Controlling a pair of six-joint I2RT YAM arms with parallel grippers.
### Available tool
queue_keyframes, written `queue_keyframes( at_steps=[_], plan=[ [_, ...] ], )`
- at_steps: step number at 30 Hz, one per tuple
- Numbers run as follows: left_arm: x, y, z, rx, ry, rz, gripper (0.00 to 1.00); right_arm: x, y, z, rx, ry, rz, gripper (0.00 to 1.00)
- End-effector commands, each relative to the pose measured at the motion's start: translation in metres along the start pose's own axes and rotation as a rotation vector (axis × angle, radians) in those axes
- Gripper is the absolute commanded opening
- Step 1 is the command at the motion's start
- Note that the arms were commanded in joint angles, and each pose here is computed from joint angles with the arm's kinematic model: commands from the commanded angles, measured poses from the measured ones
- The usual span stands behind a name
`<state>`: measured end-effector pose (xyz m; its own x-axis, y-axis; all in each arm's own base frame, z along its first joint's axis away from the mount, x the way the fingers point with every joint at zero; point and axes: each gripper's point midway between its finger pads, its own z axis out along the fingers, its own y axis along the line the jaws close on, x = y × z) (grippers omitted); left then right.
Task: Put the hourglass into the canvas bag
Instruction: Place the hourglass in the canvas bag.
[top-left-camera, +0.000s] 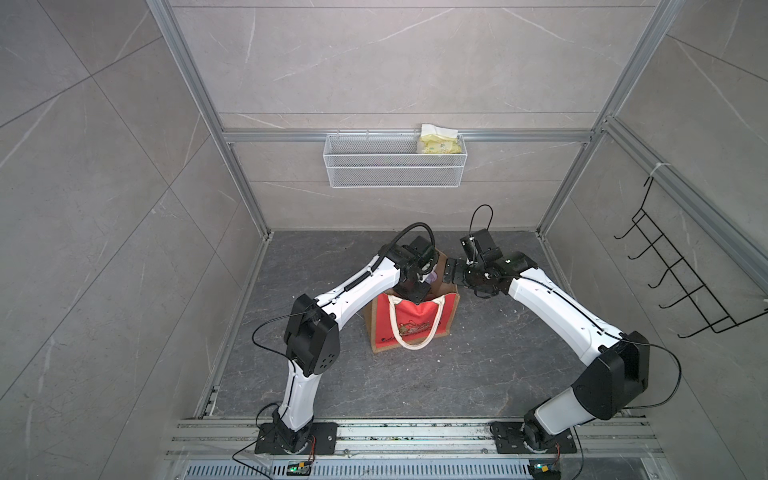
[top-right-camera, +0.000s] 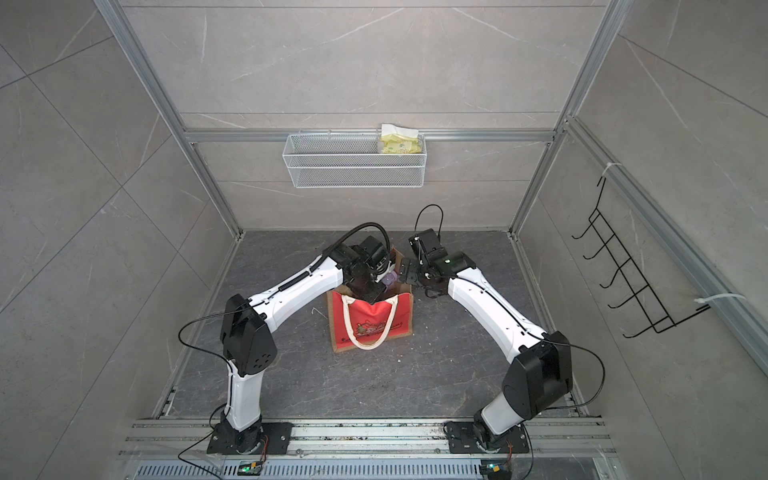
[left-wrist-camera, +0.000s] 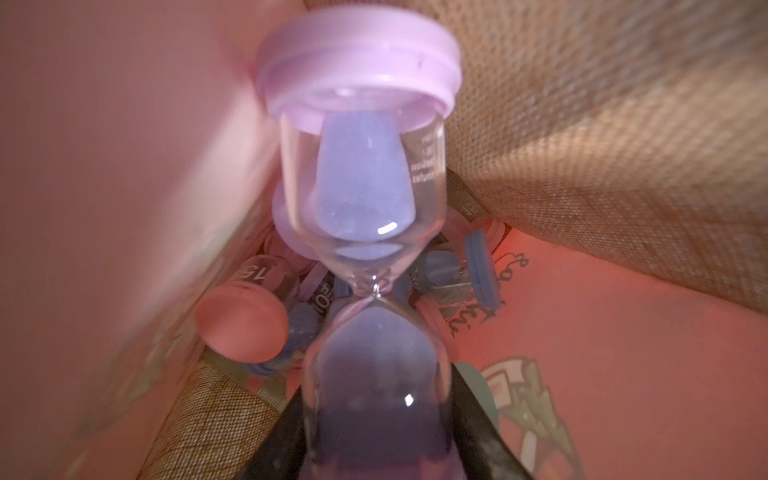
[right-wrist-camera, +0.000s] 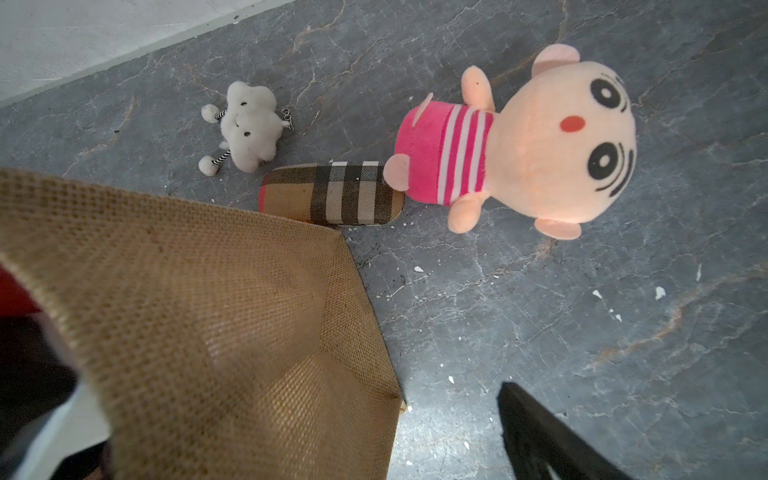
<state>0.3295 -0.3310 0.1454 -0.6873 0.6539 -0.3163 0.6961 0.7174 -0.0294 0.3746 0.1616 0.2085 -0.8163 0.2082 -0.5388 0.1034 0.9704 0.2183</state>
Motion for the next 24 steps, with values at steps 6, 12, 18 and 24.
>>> queue_keyframes(
  at_steps=[6, 12, 18, 24],
  plan=[
    [0.006, -0.002, 0.014, 0.037, 0.043, -0.017, 0.49, -0.009, -0.001, -0.02, -0.029, -0.047, 0.025, 0.99],
    [-0.001, 0.0, -0.003, 0.032, 0.006, -0.018, 0.66, -0.022, 0.003, -0.038, -0.055, -0.096, 0.009, 1.0],
    [-0.021, 0.017, -0.068, -0.035, -0.154, -0.064, 1.0, -0.049, -0.011, -0.074, -0.026, -0.221, 0.003, 1.0],
    [-0.035, 0.043, -0.176, -0.082, -0.467, -0.194, 1.0, -0.072, -0.067, -0.108, 0.141, -0.366, 0.045, 1.0]
  ],
)
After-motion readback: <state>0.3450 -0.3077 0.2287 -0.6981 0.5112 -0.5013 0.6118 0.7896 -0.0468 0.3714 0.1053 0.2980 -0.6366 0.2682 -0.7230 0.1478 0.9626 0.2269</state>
